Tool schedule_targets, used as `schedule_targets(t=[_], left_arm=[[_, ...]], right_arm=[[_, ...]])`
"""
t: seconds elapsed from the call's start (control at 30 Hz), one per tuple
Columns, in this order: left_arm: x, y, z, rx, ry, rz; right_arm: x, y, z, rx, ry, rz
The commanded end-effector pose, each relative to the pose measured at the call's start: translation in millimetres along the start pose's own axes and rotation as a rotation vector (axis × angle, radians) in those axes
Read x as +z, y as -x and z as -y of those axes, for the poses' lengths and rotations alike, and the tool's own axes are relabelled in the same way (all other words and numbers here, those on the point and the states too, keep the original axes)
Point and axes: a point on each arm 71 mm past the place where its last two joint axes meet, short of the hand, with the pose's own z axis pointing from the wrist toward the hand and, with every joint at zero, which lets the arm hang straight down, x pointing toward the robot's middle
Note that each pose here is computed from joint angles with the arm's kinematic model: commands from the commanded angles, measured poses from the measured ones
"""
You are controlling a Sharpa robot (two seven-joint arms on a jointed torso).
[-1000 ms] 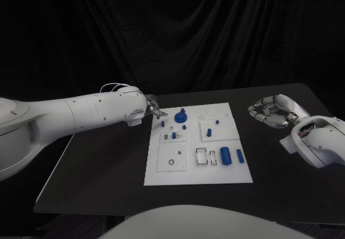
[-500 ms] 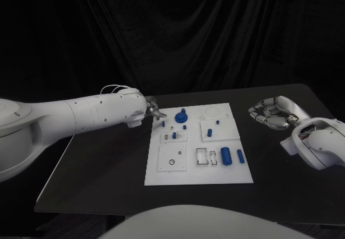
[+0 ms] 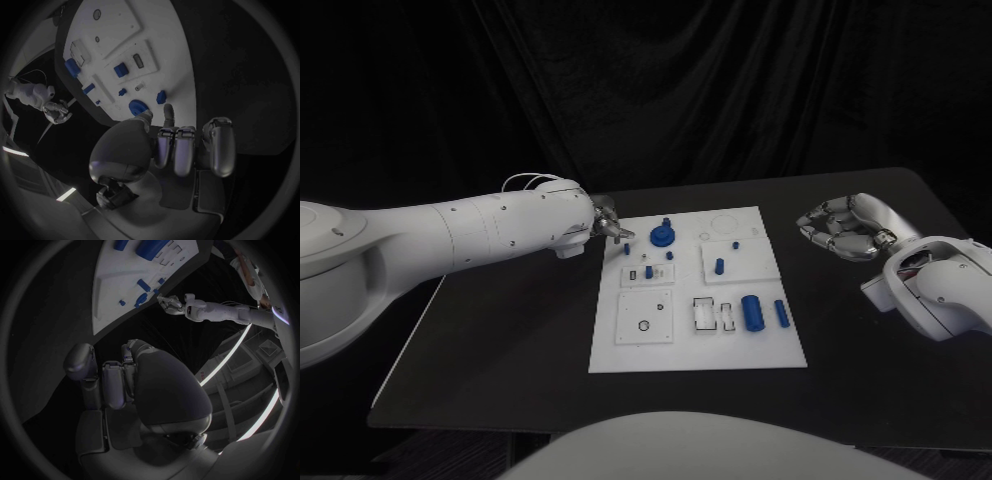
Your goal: Assemble the parts on the task board
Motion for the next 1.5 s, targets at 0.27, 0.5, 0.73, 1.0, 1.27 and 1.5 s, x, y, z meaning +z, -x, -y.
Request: schedule_targets(t=[0.27, 0.5, 0.73, 1.0, 1.27, 1.5], left_arm=[[1.4, -3.6, 2.2, 0.003, -0.015, -0.021], [2.1, -5.5, 2.3, 0.006, -0.015, -0.029], [2.9, -7.4, 2.6, 0.007, -0.015, -0.036], [3.8, -9.7, 2.8, 0.011, -0.014, -0.047], [4.5, -11.7, 2.6, 0.013, -0.014, -0.054], [5.1, -13.6, 3.3, 0.015, -0.017, -0.062]], right_arm=[[-0.4, -1.6, 1, -0.002, -0.006, -0.009], [-0.2, -1.8, 1, -0.002, -0.005, -0.01], [-0.2, -1.9, 1, -0.002, -0.006, -0.01], [0.0, -2.2, 0, -0.002, -0.006, -0.011], [0.1, -2.3, 0, -0.002, -0.007, -0.012], [0.1, -2.4, 0, -0.002, -0.009, -0.013]])
